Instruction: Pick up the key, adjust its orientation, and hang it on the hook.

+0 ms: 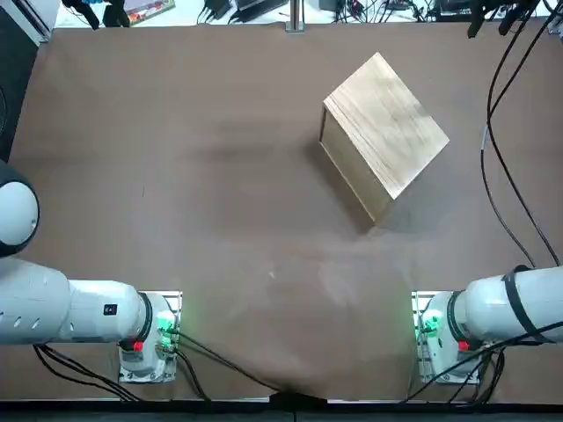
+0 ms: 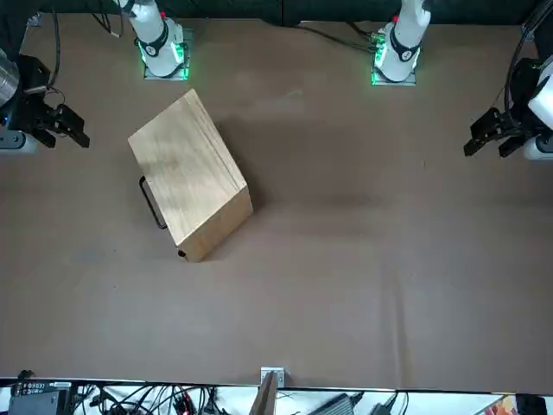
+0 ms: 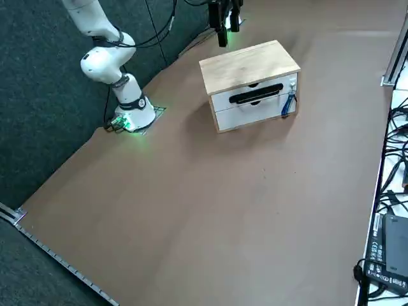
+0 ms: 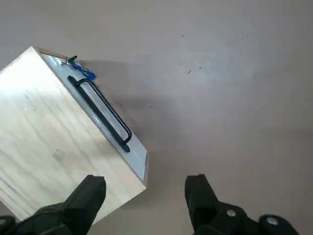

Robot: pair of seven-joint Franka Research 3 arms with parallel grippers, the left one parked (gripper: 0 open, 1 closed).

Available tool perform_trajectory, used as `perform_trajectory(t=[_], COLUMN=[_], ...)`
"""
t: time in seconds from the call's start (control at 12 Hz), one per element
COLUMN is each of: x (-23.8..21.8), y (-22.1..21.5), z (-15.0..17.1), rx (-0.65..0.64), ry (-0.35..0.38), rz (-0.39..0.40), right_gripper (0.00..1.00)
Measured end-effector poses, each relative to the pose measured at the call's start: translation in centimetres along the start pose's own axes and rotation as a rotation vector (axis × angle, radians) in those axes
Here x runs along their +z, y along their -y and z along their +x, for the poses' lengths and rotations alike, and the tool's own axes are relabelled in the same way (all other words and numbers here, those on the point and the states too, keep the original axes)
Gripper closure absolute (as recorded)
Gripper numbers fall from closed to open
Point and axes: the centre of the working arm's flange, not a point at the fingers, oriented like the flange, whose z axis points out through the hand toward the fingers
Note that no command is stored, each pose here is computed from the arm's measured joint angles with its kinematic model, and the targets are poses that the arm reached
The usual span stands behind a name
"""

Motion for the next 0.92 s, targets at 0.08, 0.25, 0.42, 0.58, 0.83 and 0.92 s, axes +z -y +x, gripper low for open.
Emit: perform_trajectory(t=[0.08, 0.25, 0.42, 0.58, 0.83, 0.92], x=[0.06, 0.10, 0.12, 0.14, 0.14, 0.15], y=[0.03, -0.04, -0.16, -0.20, -0.23, -0.23], z=[-0.07, -0.13, -0.13, -0.13, -0.13, -0.13], rx=[0.002, 0.006, 0.009, 0.010, 0.011, 0.011], ry=[0.001, 0.001, 0.002, 0.002, 0.002, 0.002], rz=[0.000, 0.000, 0.000, 0.001, 0.001, 0.001], right_gripper=[0.00, 0.00, 0.00, 0.00, 0.00, 0.00])
